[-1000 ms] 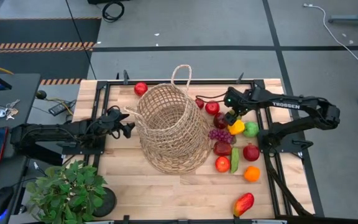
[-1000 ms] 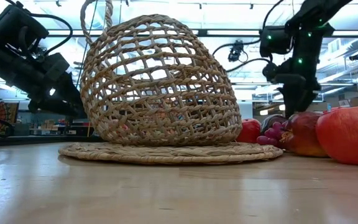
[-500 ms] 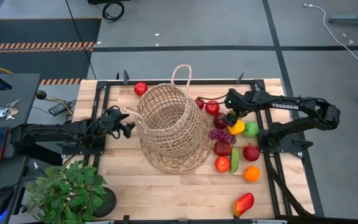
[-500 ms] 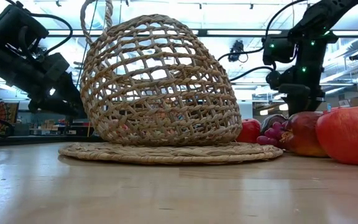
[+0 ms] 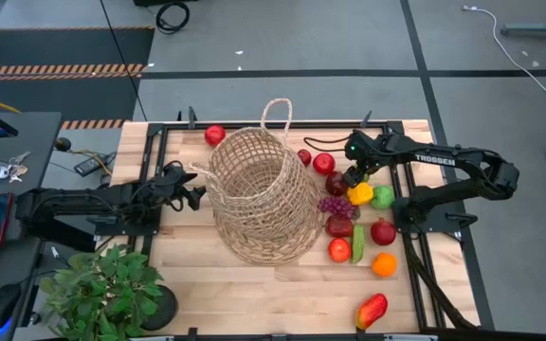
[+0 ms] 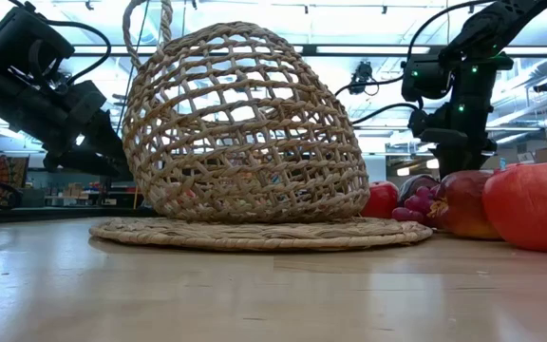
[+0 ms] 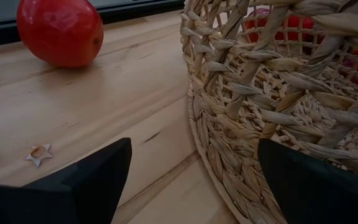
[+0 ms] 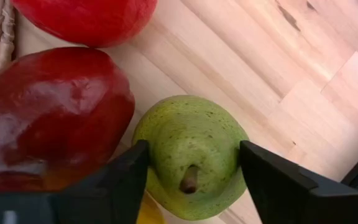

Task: Build produce basket
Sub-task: Put the green pear into the basket

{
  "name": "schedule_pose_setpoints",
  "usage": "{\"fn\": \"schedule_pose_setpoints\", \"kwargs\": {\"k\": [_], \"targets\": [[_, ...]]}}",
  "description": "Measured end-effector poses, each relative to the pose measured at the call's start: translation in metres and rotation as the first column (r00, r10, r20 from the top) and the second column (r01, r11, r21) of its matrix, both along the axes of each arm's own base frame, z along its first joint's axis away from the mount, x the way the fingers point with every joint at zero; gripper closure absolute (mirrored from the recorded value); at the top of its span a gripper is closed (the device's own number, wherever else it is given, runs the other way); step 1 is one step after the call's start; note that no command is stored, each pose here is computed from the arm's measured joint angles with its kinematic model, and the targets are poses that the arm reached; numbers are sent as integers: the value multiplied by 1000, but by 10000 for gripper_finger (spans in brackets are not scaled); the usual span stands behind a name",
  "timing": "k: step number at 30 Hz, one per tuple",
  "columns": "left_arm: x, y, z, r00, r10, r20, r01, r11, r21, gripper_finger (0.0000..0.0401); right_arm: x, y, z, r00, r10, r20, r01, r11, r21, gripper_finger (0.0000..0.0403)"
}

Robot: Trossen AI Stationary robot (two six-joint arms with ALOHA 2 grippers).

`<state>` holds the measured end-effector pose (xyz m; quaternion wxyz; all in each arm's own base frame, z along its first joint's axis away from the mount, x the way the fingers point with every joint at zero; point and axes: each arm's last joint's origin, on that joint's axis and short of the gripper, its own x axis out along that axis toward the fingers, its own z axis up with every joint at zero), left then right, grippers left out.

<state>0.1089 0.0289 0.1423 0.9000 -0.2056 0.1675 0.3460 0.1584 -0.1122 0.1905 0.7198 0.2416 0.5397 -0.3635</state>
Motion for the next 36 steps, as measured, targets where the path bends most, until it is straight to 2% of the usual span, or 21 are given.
{"fn": "schedule_pose_setpoints", "kwargs": {"k": [5, 12, 20, 28, 36], "targets": [[0, 0, 0, 1000, -1, 0, 1, 1000, 0, 44, 1, -2, 5, 1000, -11, 14, 11, 1000, 1, 196], [0, 0, 0, 1000, -1, 0, 1, 1000, 0, 44, 7, -6, 29, 999, -12, 38, 13, 1000, -12, 196], [0, 0, 0, 1000, -1, 0, 1, 1000, 0, 44, 19, -11, 69, 991, 18, 134, -11, 999, -48, 195], [0, 0, 0, 1000, 0, 0, 0, 1000, 0, 44, 34, -2, 128, 961, 119, 250, -88, 987, -132, 195], [0, 0, 0, 1000, 0, 0, 0, 1000, 0, 44, 45, 20, 188, 880, 264, 394, -176, 953, -245, 195]]}}
